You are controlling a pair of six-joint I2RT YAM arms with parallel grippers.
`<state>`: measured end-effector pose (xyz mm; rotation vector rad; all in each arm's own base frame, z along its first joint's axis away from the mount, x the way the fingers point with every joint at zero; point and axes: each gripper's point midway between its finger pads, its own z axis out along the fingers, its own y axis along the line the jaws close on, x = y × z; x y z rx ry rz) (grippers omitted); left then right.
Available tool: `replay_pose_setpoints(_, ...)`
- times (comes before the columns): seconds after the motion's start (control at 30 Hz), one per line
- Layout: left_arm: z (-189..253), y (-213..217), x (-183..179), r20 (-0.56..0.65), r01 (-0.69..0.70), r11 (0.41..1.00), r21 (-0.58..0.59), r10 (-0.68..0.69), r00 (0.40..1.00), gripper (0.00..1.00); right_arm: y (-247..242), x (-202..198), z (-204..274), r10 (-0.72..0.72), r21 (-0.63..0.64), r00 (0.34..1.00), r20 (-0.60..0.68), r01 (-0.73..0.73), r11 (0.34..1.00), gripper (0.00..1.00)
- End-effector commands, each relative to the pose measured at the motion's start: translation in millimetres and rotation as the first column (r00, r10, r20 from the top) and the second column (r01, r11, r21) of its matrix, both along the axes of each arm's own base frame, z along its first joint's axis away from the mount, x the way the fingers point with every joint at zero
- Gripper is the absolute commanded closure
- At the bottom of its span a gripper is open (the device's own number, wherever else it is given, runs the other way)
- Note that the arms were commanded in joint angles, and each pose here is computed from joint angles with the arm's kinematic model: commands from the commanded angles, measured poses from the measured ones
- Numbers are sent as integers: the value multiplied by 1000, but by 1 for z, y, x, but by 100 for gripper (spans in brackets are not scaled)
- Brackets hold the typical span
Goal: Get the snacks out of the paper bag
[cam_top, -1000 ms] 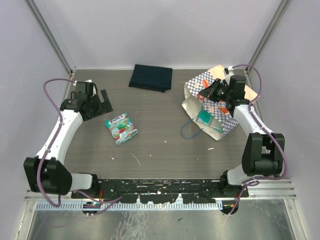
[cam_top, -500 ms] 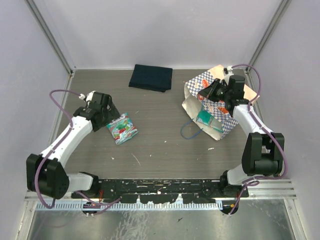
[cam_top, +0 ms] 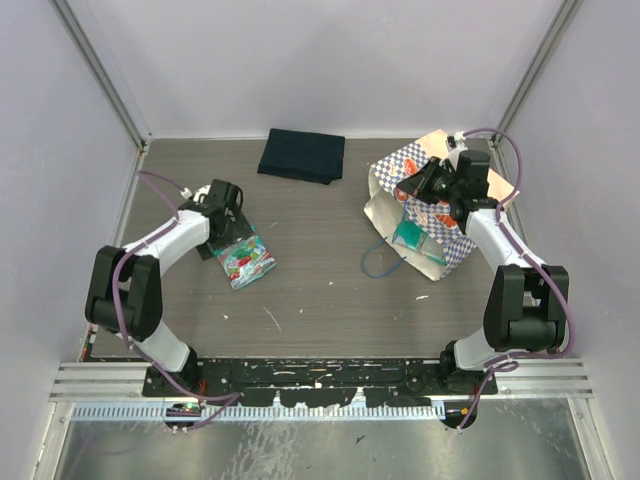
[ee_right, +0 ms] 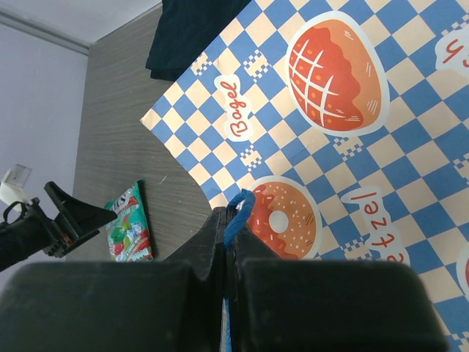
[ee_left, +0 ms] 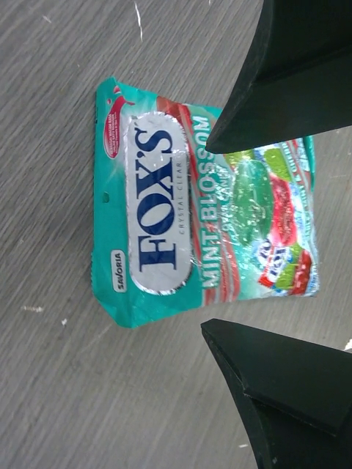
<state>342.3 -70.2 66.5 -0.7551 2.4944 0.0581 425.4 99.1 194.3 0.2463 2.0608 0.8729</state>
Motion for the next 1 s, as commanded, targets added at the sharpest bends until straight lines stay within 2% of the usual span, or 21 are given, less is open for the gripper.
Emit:
replay_pose_setpoints(0.0, -9, -3, 20, 22, 66, 998, 4, -66, 998, 2, 2, 5, 23, 15, -15, 997, 79, -14, 1000, 99)
replay_pose_setpoints(0.3, -38, 17, 34, -47, 120, 992, -36, -122, 991, 2, 3, 3, 23, 24, -9, 997, 77, -23, 1000, 99)
replay_pose_setpoints(0.5, -43, 27, 49, -102, 247, 969, -4, -246, 964, 2, 5, 1, 27, 32, 2, 996, 84, -32, 999, 100)
replay_pose_setpoints(0.6, -40, 20, 62, -99, 378, 926, -8, -377, 921, 2, 8, 0, 28, 42, 12, 995, 87, -43, 999, 99)
replay_pose_setpoints(0.7, -40, 14, 74, -52, 483, 873, -68, -486, 872, 2, 9, -1, 27, 49, 14, 995, 85, -51, 999, 100)
replay_pose_setpoints(0.83, -39, 27, 83, -21, 508, 835, -212, -524, 851, 1, 10, -3, 29, 54, 17, 995, 88, -56, 998, 99)
replay_pose_setpoints(0.9, -38, 45, 88, -48, 493, 846, -202, -511, 858, 1, 12, -4, 30, 59, 23, 994, 91, -62, 998, 99)
replay_pose_setpoints(0.97, -30, 69, 97, -68, 466, 874, -134, -478, 876, 0, 14, -4, 31, 67, 27, 994, 90, -70, 997, 99)
